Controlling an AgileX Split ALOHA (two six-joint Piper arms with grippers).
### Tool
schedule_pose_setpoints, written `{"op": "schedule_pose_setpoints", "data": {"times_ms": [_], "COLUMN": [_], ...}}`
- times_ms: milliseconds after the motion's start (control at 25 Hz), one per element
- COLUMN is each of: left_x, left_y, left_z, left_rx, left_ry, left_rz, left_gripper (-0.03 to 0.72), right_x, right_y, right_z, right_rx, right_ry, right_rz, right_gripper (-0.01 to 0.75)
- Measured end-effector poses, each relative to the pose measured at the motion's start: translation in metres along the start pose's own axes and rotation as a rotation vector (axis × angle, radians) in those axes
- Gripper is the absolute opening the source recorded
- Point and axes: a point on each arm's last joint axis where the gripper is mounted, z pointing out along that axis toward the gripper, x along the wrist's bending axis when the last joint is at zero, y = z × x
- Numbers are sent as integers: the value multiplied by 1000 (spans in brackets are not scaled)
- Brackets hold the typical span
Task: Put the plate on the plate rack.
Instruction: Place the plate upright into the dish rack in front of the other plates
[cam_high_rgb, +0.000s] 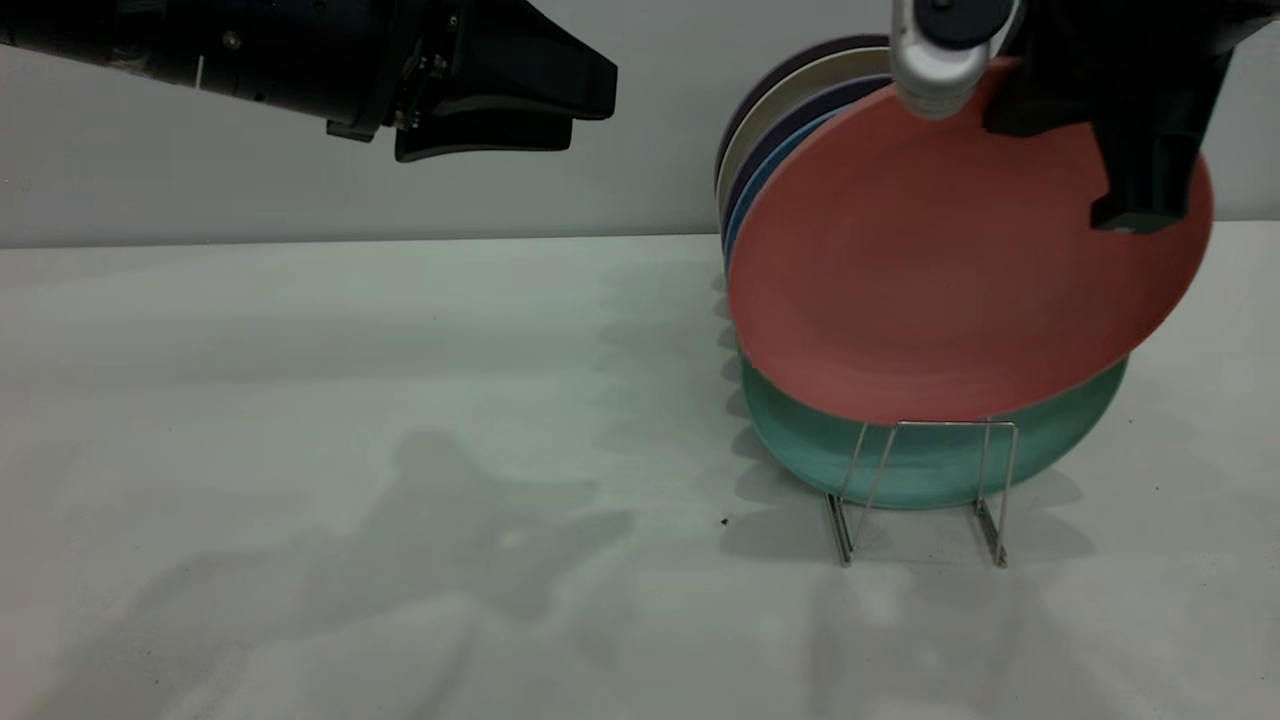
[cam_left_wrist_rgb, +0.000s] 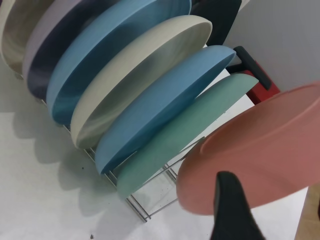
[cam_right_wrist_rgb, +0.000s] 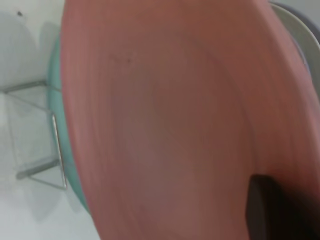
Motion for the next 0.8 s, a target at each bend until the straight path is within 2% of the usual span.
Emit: {"op": "schedule_pose_setpoints", "data": {"times_ms": [440,800], "left_x": [0,0], "left_y": [0,0], "left_z": [0,0], "left_rx": [0,0], "left_ry": [0,0], "left_rz": [-2,-2], "left_gripper": [445,445], "right_x": [17,18], "right_y": [0,-3], "right_z": [27,33], "right_rx": [21,30], "right_ry": [76,86], "right_rz": [-8,-4], "right_gripper": [64,64]}}
